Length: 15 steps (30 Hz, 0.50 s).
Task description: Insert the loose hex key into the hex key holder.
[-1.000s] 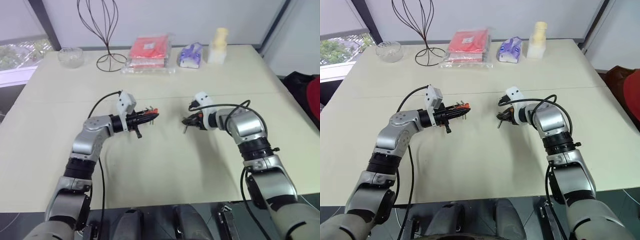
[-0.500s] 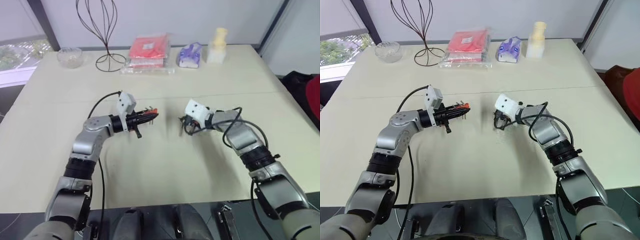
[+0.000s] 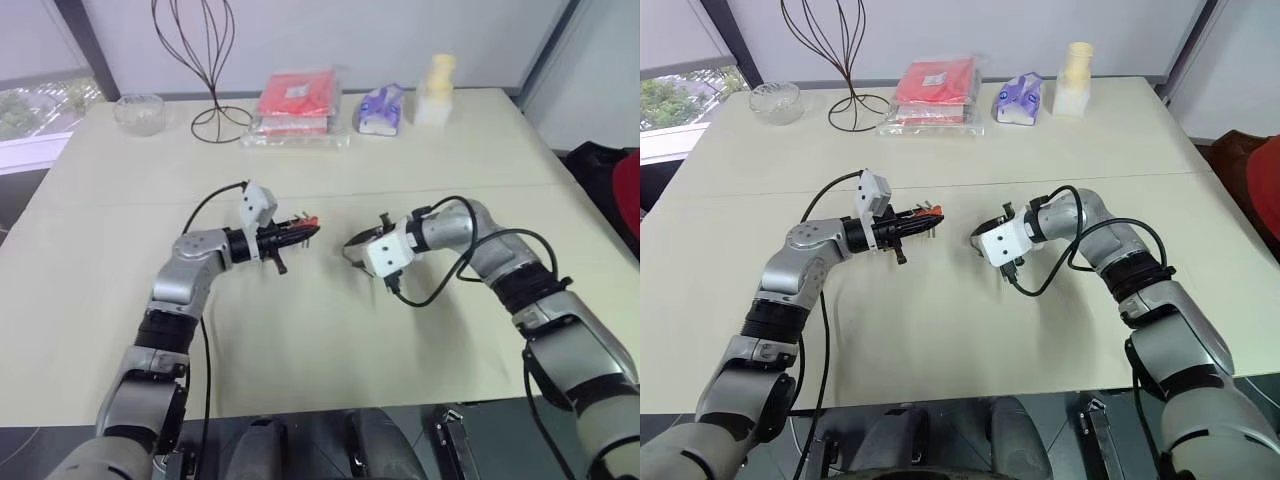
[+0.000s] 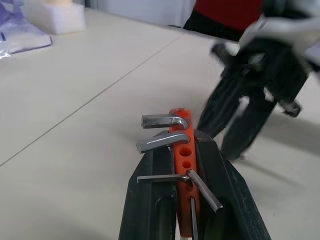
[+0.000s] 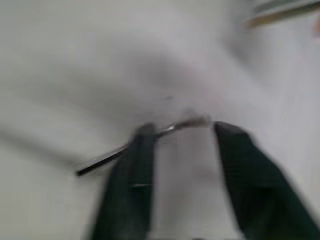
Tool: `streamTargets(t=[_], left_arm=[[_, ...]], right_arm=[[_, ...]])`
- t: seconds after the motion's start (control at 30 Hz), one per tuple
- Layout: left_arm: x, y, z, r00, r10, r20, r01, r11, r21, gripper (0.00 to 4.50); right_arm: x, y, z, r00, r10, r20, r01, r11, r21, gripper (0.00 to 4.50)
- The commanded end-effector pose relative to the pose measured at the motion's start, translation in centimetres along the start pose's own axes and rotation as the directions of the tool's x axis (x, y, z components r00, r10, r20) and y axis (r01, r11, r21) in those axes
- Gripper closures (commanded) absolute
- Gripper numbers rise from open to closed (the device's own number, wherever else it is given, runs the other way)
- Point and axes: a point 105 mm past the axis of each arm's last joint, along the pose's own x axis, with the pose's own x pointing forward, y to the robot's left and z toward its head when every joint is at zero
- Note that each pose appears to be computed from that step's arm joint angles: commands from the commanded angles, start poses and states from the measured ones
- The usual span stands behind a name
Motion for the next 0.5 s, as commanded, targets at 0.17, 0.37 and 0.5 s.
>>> streamTargets(t=[0.17, 0.37, 0.5], left_arm=[[-0.6, -0.1, 0.8, 0.999, 0.022, 0.029, -0.023, 0.999, 0.034, 4.5], [-0.6, -0.1, 0.7, 0.999, 0.032, 0.028, -0.033, 0.999, 0.034, 4.5], [-0.5, 0.0, 0.6, 0.999, 0.036, 0.023, -0.037, 0.999, 0.037, 4.5]], right_arm=[[-3.0, -3.6, -1.3, 0.989, -0.15, -0.002, 0.125, 0.811, 0.572, 1.09], [-3.0, -1.3, -0.9, 0.998, -0.066, -0.022, 0.06, 0.665, 0.744, 1.09], [-2.5, 0.0, 0.5, 0.999, -0.04, 0.001, 0.022, 0.566, 0.824, 1.09]])
